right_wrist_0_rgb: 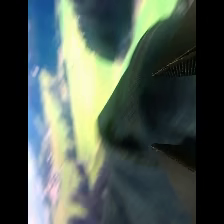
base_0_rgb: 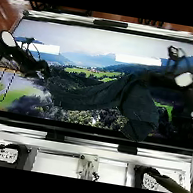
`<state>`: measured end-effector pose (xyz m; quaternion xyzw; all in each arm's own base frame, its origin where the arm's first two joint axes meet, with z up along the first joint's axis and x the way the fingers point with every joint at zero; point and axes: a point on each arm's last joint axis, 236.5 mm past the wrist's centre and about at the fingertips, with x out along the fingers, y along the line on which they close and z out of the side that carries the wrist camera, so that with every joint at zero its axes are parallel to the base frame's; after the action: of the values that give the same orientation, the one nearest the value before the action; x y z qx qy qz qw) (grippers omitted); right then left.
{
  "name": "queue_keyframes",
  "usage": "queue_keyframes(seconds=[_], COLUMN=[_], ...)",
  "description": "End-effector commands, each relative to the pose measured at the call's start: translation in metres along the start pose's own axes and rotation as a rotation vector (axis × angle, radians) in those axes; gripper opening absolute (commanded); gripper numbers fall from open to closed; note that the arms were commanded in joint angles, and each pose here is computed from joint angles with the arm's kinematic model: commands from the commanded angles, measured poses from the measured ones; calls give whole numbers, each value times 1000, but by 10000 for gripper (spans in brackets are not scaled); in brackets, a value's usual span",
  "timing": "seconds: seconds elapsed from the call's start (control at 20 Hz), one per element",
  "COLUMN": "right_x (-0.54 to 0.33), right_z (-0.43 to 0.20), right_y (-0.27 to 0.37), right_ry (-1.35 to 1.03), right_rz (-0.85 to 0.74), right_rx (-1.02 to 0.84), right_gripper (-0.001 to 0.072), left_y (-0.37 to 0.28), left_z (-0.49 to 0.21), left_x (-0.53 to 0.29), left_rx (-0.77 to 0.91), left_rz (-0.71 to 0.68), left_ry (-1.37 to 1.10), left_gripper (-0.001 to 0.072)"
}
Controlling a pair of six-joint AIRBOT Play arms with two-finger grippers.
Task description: Fold the shirts.
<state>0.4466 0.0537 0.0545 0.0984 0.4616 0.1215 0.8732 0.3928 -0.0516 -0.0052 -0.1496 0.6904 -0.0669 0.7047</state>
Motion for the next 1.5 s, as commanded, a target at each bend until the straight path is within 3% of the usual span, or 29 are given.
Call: queue_keyframes(seconds=[0.0,0.15,0.4,0.45,0.55,0.6,0.65,0.85,1.15,1.2,1.25,1.3,1.45], right_x=[-67,-94,-100,-99,-98,-94,-88,-48,0,6,8,7,-19], right_z=[-70,-95,-98,-98,-106,-116,-132,-192,-198,-198,-197,-193,-164], right_y=[-94,-124,-136,-134,-135,-134,-130,-86,-75,-70,-68,-65,-63], right_ry=[268,327,315,314,338,368,408,509,398,404,402,406,378], right_rz=[-236,-242,-249,-242,-242,-237,-217,-14,19,23,19,24,23], right_rx=[57,187,228,232,237,246,265,374,470,452,430,413,297], right_gripper=[532,532,531,532,542,599,633,633,631,519,271,111,91], left_y=[-4,-31,-42,-46,-50,-51,-51,-53,-63,-63,-63,-62,-62], left_z=[-75,-109,-94,-84,-73,-72,-73,-80,-78,-79,-79,-79,-60], left_x=[37,77,106,106,107,106,105,89,67,67,65,63,30], left_rx=[1,-23,-57,-61,-82,-84,-81,-37,-28,-27,-26,-23,-6], left_rz=[-17,-129,-153,-163,-167,-170,-171,-179,-209,-209,-210,-210,-214], left_ry=[208,170,37,-5,-53,-57,-53,-44,-92,-89,-89,-97,-197], left_gripper=[717,716,714,596,284,143,61,51,51,51,51,50,48])
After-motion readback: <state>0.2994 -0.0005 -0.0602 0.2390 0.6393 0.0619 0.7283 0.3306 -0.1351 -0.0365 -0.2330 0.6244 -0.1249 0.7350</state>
